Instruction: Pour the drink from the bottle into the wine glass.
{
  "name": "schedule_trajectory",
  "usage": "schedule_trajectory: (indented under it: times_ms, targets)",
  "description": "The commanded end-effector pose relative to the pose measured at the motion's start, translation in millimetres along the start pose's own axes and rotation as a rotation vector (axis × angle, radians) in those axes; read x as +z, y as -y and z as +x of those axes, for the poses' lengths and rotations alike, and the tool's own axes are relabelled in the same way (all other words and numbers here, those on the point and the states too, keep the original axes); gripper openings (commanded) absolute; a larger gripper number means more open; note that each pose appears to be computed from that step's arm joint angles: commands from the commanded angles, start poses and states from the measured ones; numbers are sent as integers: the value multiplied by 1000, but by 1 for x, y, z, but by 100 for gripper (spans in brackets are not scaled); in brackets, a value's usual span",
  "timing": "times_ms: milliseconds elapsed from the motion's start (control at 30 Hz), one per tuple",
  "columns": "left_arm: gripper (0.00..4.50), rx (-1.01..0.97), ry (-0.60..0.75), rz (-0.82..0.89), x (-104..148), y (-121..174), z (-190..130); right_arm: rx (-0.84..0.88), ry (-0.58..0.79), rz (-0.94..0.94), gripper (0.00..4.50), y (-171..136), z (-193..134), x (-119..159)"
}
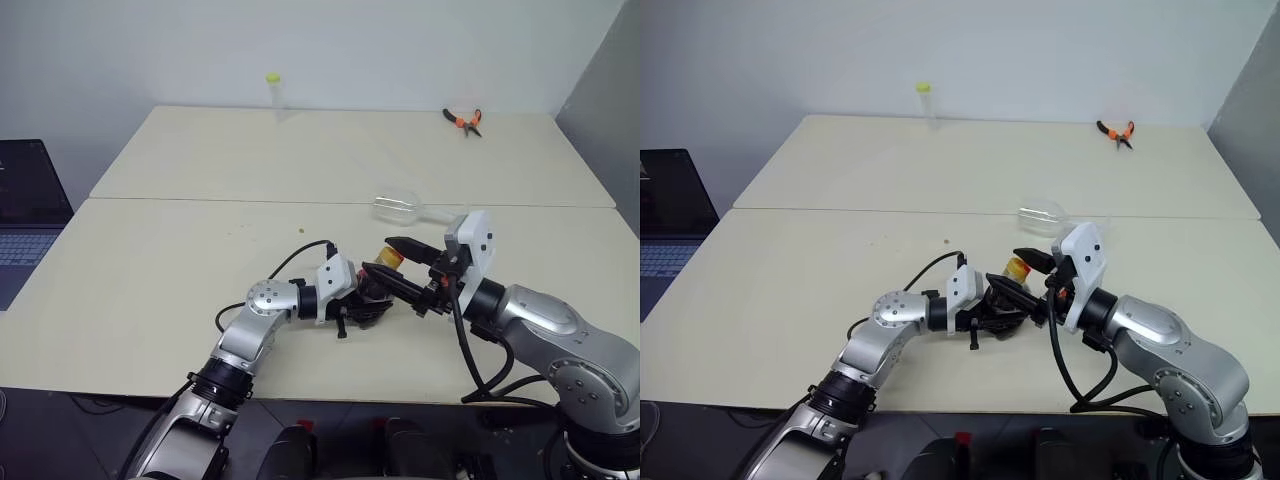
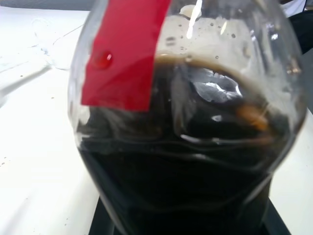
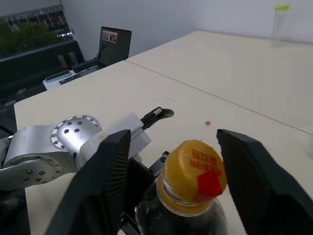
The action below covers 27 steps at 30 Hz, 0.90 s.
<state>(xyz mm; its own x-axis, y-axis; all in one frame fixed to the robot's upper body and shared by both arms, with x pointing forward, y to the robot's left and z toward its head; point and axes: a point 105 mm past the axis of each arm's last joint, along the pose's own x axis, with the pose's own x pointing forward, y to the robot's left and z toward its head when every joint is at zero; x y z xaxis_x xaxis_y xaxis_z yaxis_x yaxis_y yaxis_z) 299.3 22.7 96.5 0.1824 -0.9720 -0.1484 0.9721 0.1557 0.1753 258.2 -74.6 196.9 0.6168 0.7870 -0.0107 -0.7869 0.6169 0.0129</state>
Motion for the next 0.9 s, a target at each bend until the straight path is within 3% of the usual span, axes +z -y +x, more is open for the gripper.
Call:
schedule_trajectory:
  times_ms: [33, 133, 200, 567, 900]
  targets:
    - [101, 0, 43, 57, 15, -2, 2, 43, 18, 0, 158, -9, 1, 5]
    - [101, -1, 42, 59, 15, -2, 2, 40, 17, -2, 63, -8, 1, 4]
    - [101, -1, 42, 60, 15, -2, 2, 42, 16, -2, 28, -8, 1, 4]
    - [101, -4, 40, 65, 15, -3, 2, 37, 19, -7, 28, -8, 0, 4]
    - [101, 28, 35, 53, 12, -5, -6, -111, -20, -80, 23, 30, -22, 0]
